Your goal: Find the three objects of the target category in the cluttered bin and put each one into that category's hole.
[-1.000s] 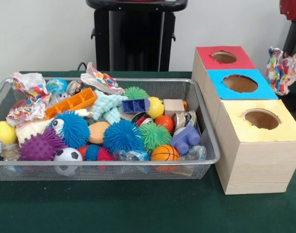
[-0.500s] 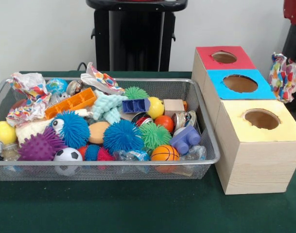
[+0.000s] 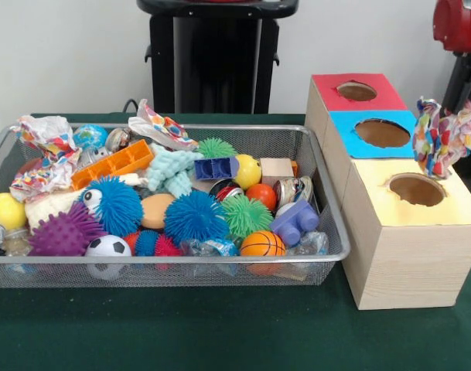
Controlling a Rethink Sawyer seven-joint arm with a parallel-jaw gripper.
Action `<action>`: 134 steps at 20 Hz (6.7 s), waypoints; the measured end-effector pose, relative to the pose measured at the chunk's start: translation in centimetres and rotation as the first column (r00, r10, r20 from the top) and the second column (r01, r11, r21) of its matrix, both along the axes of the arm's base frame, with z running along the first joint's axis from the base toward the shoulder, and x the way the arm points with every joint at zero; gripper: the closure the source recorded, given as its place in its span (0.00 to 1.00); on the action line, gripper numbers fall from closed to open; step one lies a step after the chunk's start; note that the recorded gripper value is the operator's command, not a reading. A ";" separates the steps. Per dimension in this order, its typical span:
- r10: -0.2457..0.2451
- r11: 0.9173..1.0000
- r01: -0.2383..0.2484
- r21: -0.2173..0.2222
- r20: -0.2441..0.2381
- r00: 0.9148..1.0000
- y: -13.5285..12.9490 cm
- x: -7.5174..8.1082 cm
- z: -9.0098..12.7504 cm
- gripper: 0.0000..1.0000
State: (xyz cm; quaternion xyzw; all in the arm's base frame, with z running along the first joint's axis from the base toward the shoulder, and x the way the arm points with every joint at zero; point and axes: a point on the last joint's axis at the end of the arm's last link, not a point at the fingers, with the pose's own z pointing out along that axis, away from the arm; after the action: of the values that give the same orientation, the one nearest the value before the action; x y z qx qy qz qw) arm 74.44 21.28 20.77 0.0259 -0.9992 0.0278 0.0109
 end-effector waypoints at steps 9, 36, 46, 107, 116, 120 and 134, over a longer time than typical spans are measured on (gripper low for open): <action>-0.016 1.000 0.016 0.006 0.015 1.000 -1.4 1.6 -0.5 1.00; -0.002 1.000 0.001 0.010 0.108 0.994 -2.1 -2.0 -1.5 1.00; 0.015 1.000 -0.016 0.008 0.127 0.992 -1.3 -2.4 -2.5 1.00; 0.035 0.999 -0.036 0.003 0.058 0.998 -0.7 -5.5 -9.5 1.00; 0.037 0.999 -0.037 0.004 0.037 0.999 -0.6 -5.4 -11.7 1.00; 0.038 0.999 -0.038 0.006 0.033 0.999 -0.5 -5.4 -12.1 1.00; 0.048 0.999 -0.048 0.010 0.040 0.998 0.3 -5.1 -12.1 0.00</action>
State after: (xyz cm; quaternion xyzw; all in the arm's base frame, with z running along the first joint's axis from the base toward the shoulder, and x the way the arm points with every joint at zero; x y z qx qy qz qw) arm 69.36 21.55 8.63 0.0495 -0.9985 0.0233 -0.0098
